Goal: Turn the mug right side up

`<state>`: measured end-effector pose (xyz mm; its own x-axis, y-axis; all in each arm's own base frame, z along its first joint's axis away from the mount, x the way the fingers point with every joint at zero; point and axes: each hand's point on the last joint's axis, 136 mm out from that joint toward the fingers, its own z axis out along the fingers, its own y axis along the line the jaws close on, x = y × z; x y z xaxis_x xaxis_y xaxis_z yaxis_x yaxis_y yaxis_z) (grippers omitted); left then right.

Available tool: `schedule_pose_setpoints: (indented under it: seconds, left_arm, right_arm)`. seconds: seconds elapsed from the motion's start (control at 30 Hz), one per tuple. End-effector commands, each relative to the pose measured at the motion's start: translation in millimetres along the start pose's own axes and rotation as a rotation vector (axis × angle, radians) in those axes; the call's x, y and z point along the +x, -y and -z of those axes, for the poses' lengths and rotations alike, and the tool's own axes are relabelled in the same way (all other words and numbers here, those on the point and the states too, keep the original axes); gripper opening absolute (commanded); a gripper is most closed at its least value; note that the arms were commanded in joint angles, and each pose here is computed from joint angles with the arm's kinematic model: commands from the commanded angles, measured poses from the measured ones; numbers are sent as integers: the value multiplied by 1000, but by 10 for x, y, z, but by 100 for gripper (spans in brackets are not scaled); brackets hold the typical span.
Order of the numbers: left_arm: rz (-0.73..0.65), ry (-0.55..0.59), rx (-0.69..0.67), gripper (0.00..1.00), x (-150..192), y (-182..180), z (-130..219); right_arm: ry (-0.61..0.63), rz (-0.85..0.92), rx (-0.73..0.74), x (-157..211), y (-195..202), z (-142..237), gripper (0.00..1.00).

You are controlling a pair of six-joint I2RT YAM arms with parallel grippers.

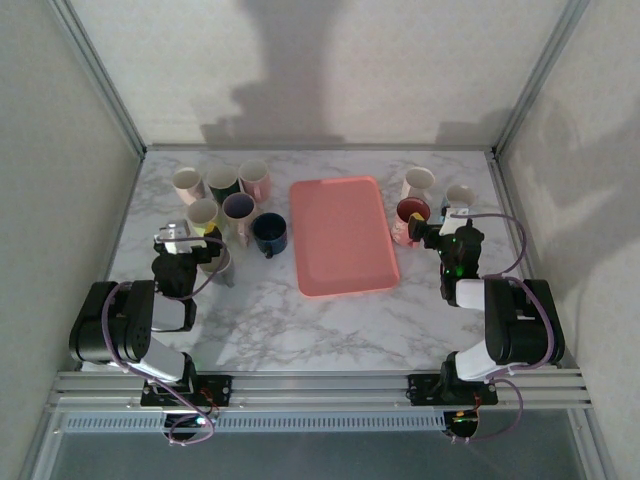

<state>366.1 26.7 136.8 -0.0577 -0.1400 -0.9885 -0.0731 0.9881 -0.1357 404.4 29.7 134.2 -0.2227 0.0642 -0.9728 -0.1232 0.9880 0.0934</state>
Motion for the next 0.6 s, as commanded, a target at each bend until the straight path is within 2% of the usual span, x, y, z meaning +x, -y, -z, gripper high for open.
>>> schedule_pose_setpoints:
  seconds: [0.0, 0.1, 0.2, 0.57]
  left_arm:
    - [-4, -21, -1, 100, 47, 8, -40]
    - [3, -22, -20, 100, 48, -24, -52]
    - [28, -22, -98, 100, 41, -153, -80]
    - [24, -22, -104, 100, 41, -151, -80]
  right_arm:
    - [-188, 21, 30, 524, 52, 16, 99]
    - [-189, 21, 30, 526, 53, 16, 99]
    - [-189, 21, 30, 526, 53, 17, 99]
    - [-189, 21, 31, 525, 56, 17, 99]
